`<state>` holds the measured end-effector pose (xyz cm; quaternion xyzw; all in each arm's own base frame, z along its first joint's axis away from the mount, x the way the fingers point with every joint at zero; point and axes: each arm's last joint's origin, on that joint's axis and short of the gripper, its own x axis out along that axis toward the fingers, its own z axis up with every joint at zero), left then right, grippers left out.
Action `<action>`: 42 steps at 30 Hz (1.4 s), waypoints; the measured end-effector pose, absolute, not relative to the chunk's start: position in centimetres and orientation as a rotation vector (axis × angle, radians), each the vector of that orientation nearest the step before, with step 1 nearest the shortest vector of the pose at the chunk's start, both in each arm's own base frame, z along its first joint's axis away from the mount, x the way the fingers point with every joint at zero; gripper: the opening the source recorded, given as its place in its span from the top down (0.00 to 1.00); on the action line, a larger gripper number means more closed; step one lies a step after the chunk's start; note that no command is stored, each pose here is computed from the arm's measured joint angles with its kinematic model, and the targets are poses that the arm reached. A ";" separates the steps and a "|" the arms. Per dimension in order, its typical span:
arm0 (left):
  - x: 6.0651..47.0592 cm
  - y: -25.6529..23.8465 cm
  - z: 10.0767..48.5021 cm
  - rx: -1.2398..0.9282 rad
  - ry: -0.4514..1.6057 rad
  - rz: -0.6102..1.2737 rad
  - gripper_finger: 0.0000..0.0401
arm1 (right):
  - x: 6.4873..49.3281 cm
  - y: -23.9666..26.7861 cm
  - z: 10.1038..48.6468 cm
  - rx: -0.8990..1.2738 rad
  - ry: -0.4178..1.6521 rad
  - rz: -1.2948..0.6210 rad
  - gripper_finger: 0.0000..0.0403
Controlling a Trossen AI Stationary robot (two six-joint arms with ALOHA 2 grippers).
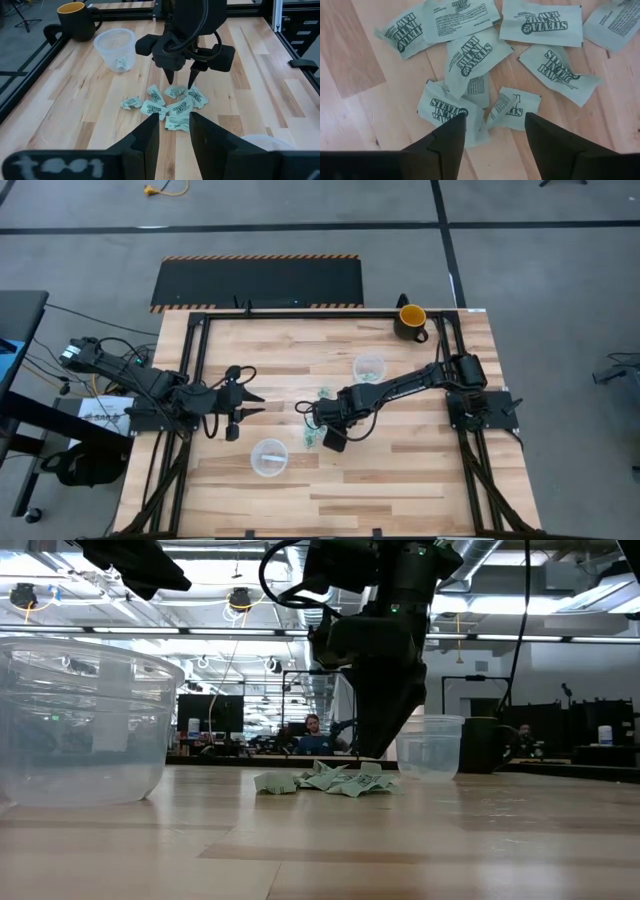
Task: Pick and place Stevia / Truvia into bins
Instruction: Put the stevia packet into the top transparent container
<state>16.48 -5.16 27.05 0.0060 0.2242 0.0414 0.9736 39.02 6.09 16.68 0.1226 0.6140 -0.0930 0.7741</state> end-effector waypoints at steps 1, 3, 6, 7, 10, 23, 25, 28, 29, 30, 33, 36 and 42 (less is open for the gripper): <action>16.5 -5.2 27.1 0.012 0.452 0.083 0.75 | 39.0 6.1 16.6 0.265 1.331 -0.203 0.49; 16.5 -5.2 27.1 0.012 0.452 0.084 0.75 | 39.4 6.0 15.9 0.267 1.330 -0.207 0.49; 16.5 -5.2 27.1 0.012 0.451 0.083 0.75 | 39.4 6.0 15.1 0.265 1.354 -0.211 0.49; 16.5 -5.2 27.1 0.012 0.452 0.083 0.75 | 39.6 6.0 15.0 0.268 1.345 -0.209 0.49; 16.5 -5.2 27.1 0.009 0.446 0.083 0.75 | 39.5 5.8 14.4 0.265 1.375 -0.217 0.50; 16.6 -5.2 27.2 0.002 0.435 0.073 0.75 | 39.3 5.8 14.5 0.257 1.393 -0.224 0.61; 16.6 -5.2 27.2 0.001 0.434 0.072 0.75 | 39.3 5.8 14.5 0.256 1.396 -0.225 0.63; 16.6 -5.2 27.2 0.001 0.435 0.072 0.75 | 39.2 5.8 14.5 0.255 1.401 -0.226 0.68; 16.6 -5.2 27.2 0.001 0.435 0.072 0.75 | 39.2 5.8 14.5 0.255 1.403 -0.226 0.70; 16.6 -5.2 27.2 0.001 0.435 0.072 0.75 | 39.2 5.8 14.5 0.254 1.406 -0.227 0.71; 16.6 -5.2 27.2 0.001 0.435 0.071 0.75 | 39.1 5.8 14.5 0.242 1.415 -0.219 0.75; 16.6 -5.2 27.2 0.001 0.435 0.070 0.75 | 39.1 5.8 14.5 0.240 1.415 -0.218 0.77; 16.6 -5.2 27.2 0.001 0.435 0.071 0.75 | 39.5 5.8 15.5 0.228 1.418 -0.213 0.82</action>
